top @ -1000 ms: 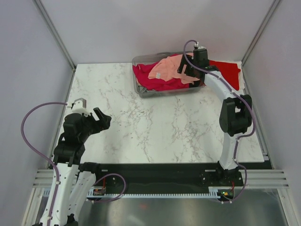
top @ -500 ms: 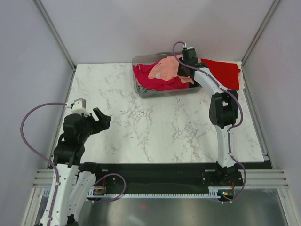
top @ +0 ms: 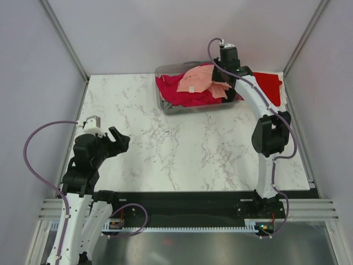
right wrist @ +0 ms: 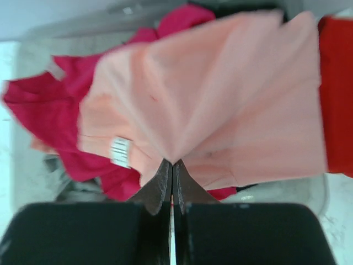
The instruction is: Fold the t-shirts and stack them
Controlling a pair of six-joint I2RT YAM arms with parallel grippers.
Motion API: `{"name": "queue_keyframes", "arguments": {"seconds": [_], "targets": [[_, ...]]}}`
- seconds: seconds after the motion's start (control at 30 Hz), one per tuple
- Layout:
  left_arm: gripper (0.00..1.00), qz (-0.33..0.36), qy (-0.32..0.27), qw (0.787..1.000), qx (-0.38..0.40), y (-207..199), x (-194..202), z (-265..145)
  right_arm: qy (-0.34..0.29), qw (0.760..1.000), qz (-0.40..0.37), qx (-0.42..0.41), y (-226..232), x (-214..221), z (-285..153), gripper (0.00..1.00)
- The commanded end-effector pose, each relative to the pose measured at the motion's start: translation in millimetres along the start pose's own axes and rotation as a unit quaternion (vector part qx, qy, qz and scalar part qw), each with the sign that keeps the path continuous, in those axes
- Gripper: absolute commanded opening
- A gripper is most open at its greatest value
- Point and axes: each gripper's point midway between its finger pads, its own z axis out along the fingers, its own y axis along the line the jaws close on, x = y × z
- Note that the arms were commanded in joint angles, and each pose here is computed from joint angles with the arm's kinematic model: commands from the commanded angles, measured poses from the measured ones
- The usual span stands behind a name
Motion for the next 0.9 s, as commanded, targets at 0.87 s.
{"name": "queue_keyframes", "arguments": {"seconds": [0.87], "targets": [[0.86, -0.033, 0.105, 0.994, 0.011, -28, 15, 58, -0.084, 0.944, 0.206, 0.242, -151, 171, -287, 0.00]]}}
